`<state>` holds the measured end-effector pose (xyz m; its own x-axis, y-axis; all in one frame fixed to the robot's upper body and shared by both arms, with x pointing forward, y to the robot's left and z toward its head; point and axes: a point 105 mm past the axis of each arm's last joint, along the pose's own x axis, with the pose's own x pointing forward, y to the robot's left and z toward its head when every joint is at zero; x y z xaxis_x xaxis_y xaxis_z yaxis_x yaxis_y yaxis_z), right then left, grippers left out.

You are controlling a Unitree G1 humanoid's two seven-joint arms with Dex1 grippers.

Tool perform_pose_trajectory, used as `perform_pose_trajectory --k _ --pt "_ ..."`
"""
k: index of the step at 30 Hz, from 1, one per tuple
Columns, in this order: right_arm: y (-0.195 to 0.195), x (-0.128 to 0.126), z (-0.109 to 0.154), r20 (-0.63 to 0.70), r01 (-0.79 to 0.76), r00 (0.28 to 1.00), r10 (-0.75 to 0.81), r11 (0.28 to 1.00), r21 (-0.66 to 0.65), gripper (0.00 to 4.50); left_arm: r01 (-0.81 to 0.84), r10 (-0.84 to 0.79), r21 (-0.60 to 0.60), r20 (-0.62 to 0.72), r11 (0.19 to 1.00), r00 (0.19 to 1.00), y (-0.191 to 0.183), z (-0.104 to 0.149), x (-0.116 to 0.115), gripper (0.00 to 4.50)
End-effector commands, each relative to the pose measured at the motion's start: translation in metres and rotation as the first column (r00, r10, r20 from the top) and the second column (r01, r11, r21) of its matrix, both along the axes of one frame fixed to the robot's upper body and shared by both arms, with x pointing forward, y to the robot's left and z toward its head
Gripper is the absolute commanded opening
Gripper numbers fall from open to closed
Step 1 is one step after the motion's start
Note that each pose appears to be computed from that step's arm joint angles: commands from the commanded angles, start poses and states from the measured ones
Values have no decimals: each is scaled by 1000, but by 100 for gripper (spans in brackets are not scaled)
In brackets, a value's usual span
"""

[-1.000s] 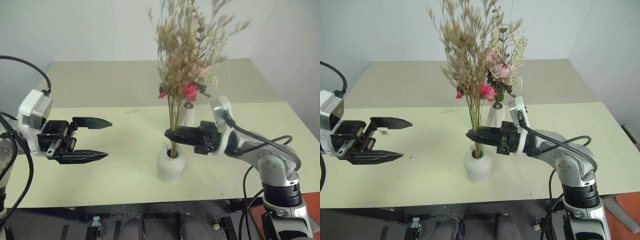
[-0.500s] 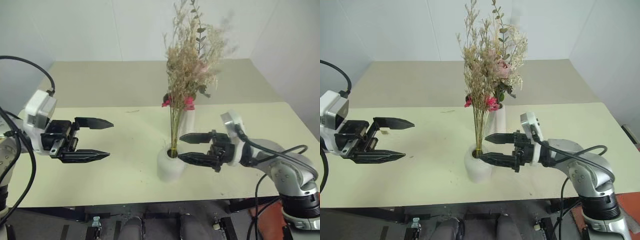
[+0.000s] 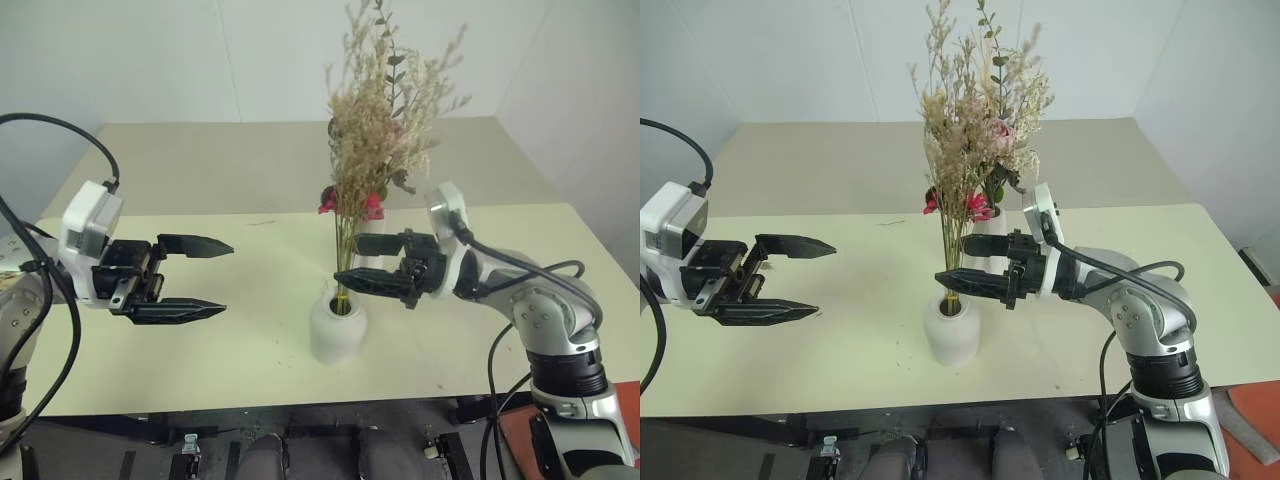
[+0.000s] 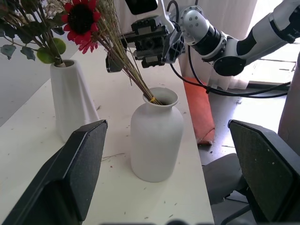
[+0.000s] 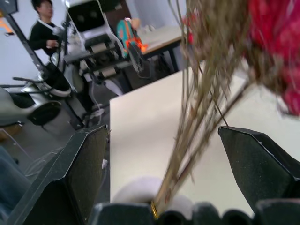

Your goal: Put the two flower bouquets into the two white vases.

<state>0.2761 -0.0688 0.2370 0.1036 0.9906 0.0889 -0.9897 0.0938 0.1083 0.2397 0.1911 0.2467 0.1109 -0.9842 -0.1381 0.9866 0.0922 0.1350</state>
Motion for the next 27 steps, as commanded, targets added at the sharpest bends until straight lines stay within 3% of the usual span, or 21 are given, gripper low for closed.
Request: perform_pose_trajectory --k 1,9,19,27 --pt "-8 -13 19 31 -64 998 62 997 50 449 -8 8 8 42 1000 999 1 6 -2 450" --pt "-23 -27 20 -5 -124 992 124 991 54 449 -17 17 11 41 1000 999 3 4 0 450" --pt "-67 -19 -6 -21 73 997 -76 991 -108 449 -16 15 23 42 1000 999 2 2 2 450" --pt "-78 -17 -9 -4 135 991 -137 981 -138 449 -11 10 22 38 1000 999 0 -1 3 450"
